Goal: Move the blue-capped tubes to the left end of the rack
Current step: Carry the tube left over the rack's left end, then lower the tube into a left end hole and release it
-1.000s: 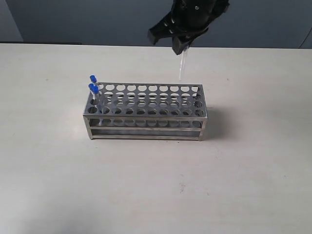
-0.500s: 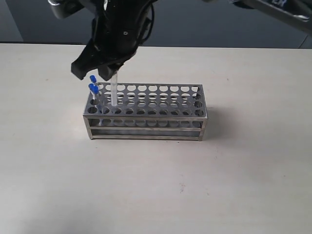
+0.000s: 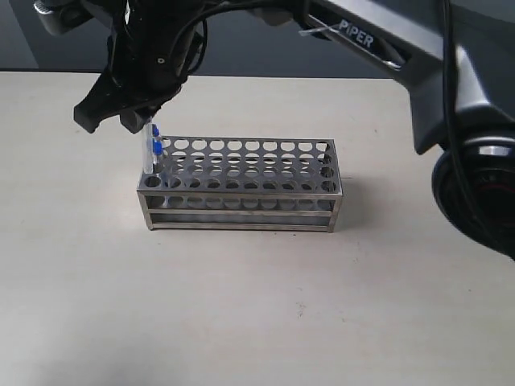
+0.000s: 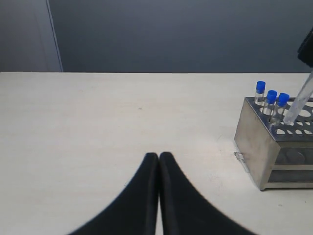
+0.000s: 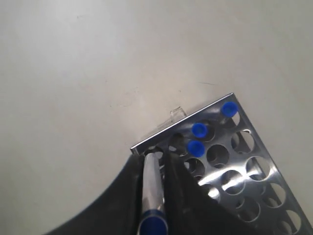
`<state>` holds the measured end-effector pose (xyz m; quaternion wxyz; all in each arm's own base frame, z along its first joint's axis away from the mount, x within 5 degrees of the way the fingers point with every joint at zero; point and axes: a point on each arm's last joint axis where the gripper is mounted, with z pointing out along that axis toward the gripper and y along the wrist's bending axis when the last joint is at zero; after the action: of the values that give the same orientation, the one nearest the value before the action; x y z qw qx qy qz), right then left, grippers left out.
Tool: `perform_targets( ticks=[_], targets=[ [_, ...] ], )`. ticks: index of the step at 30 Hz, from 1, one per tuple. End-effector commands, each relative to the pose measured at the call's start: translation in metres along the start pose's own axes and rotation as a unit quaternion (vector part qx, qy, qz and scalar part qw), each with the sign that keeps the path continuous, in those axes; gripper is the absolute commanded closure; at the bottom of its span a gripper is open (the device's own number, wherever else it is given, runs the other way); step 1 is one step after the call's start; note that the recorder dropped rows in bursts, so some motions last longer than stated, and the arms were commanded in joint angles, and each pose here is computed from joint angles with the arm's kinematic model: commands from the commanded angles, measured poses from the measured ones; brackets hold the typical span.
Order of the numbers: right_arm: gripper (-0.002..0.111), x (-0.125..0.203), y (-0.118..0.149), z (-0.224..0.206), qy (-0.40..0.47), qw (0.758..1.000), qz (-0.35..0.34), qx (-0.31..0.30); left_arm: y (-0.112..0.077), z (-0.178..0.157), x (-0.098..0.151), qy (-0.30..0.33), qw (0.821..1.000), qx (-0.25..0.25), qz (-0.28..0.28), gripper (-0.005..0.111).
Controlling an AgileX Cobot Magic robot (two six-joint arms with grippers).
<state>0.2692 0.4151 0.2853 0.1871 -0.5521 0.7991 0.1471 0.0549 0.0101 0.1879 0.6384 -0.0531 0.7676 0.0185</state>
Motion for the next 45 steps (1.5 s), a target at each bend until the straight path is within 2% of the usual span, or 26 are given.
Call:
perform_targets(
  ticks=[1, 9, 17, 28, 30, 34, 36, 39, 40, 42, 44, 45],
  targets=[
    [0.109, 0.001, 0.000, 0.009, 0.008, 1.000, -0.005, -0.009, -0.001, -0.001, -0.002, -0.007, 1.000, 0.005, 0.000, 0.106],
    [0.109, 0.004, -0.001, 0.023, 0.021, 1.000, -0.008, -0.011, -0.001, -0.001, -0.002, -0.006, 1.000, 0.005, -0.002, 0.106],
    [0.109, 0.011, -0.003, 0.054, 0.049, 0.999, -0.003, -0.024, -0.001, -0.001, -0.002, -0.006, 1.000, 0.005, -0.002, 0.106],
    [0.108, 0.014, -0.003, 0.075, 0.047, 0.998, 0.007, -0.035, -0.001, -0.001, -0.002, -0.006, 1.000, 0.005, -0.002, 0.106],
    [0.098, 0.013, -0.003, 0.075, 0.046, 0.998, 0.008, -0.036, -0.001, -0.001, -0.002, -0.006, 1.000, 0.005, -0.002, 0.106],
    [0.065, 0.014, -0.002, 0.075, 0.051, 0.998, 0.008, -0.038, -0.001, -0.001, -0.002, -0.006, 1.000, 0.005, -0.002, 0.106],
    [0.055, 0.016, -0.002, 0.074, 0.061, 0.997, 0.013, -0.041, -0.001, -0.001, -0.002, -0.006, 1.000, 0.005, -0.002, 0.106],
    [0.061, 0.015, -0.002, 0.068, 0.060, 0.997, 0.024, -0.040, -0.001, -0.001, -0.002, -0.006, 1.000, 0.005, -0.002, 0.106],
    [0.070, 0.012, -0.002, 0.059, 0.051, 0.998, 0.023, -0.039, -0.001, -0.001, -0.002, -0.006, 1.000, 0.005, -0.002, 0.106],
    [0.080, 0.008, 0.000, 0.044, 0.037, 0.998, 0.020, -0.036, -0.001, -0.001, -0.002, -0.006, 1.000, 0.005, -0.001, 0.106],
    [0.088, 0.003, 0.001, 0.020, 0.015, 0.999, 0.017, -0.030, -0.001, -0.001, -0.002, -0.006, 1.000, 0.005, -0.001, 0.106],
    [0.088, 0.001, 0.001, 0.006, 0.003, 1.000, 0.011, -0.018, -0.001, -0.001, -0.002, -0.006, 1.000, 0.005, -0.001, 0.106]
  ],
)
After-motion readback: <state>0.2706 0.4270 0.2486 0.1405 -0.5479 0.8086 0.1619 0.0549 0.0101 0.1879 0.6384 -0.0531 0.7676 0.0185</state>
